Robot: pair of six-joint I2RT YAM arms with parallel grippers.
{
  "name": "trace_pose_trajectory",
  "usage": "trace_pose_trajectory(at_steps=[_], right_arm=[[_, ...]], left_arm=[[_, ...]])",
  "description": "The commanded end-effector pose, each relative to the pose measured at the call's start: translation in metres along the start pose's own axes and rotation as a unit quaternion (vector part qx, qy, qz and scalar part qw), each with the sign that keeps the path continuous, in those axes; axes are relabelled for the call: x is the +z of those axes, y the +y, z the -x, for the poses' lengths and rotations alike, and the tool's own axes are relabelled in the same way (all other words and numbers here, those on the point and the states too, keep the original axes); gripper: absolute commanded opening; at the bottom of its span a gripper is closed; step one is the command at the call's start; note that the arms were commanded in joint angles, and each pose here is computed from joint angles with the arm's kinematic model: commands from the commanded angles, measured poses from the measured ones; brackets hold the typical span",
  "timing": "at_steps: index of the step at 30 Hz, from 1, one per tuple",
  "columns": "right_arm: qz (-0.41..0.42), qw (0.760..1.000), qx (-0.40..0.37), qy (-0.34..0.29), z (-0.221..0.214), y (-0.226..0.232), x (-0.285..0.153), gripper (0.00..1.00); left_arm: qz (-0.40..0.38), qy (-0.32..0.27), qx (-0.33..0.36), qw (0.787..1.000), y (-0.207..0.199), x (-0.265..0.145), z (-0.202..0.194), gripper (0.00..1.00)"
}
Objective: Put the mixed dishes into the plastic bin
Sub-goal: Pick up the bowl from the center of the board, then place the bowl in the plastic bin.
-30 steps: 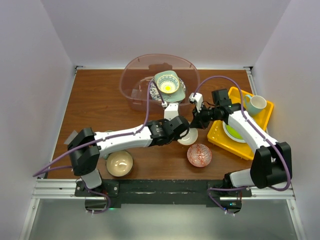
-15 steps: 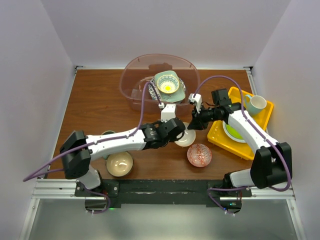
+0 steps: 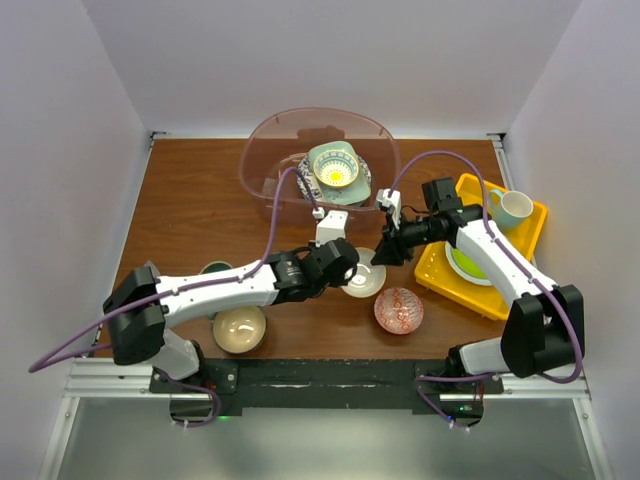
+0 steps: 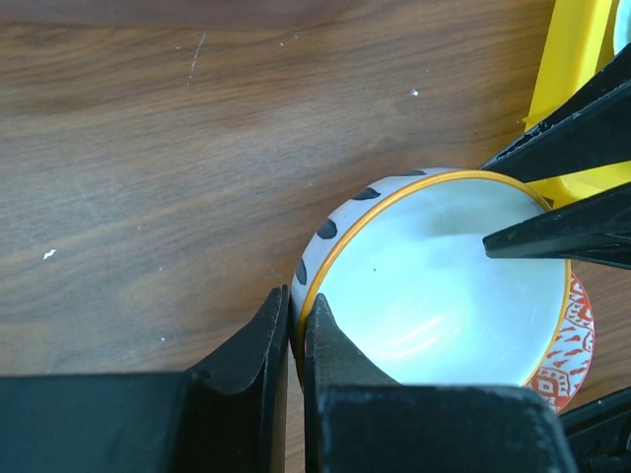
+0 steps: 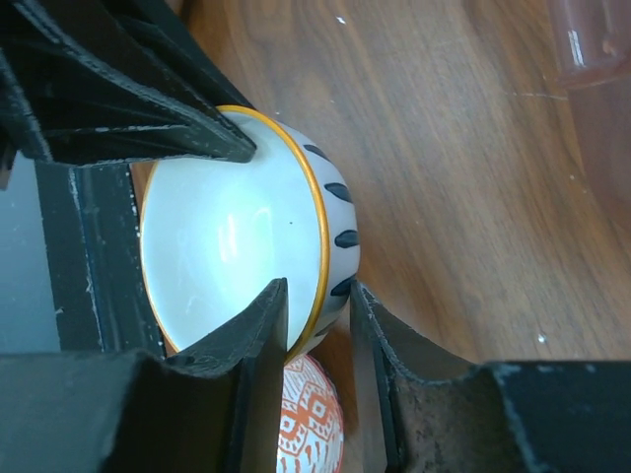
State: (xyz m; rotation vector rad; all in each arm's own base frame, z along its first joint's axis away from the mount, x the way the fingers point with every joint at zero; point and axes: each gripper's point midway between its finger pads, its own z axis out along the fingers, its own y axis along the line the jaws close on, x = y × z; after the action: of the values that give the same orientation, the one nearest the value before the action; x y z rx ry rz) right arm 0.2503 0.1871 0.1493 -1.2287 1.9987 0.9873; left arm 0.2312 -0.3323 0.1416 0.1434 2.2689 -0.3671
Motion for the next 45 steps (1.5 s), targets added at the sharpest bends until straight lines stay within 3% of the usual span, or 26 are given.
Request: trace_pose_trajectory(at_steps=[1,14,20,27,45], right_arm=[[-0.022,0.999,-0.044,0.001,0.007,-0.008,-0.011,0.36],[-0.012,0.998,-0.062,0.006,0.006,-0.001,-0.014,0.66],[-0.015,0.998,-0.068,0.008,0.007,-0.001,-0.017,0.73],[-0.025,0.997,-0.074,0.01,0.007,-0.003,-0.019,0.79],[-0.033,0.995,-0.09,0.014,0.008,-0.001,-0.024,0.81]], left_arm=[[-0.018,-0.052,-0.02,0.998,0.007,-0.02,0.037,0.0],[-0.028,-0.051,-0.034,0.998,0.033,-0.023,0.04,0.0],[-0.039,-0.058,-0.034,0.997,0.038,-0.028,0.046,0.0],[-0.062,-0.066,-0.029,0.995,0.04,-0.036,0.052,0.0],[-0.106,-0.111,-0.006,0.988,0.048,-0.066,0.097,0.0]])
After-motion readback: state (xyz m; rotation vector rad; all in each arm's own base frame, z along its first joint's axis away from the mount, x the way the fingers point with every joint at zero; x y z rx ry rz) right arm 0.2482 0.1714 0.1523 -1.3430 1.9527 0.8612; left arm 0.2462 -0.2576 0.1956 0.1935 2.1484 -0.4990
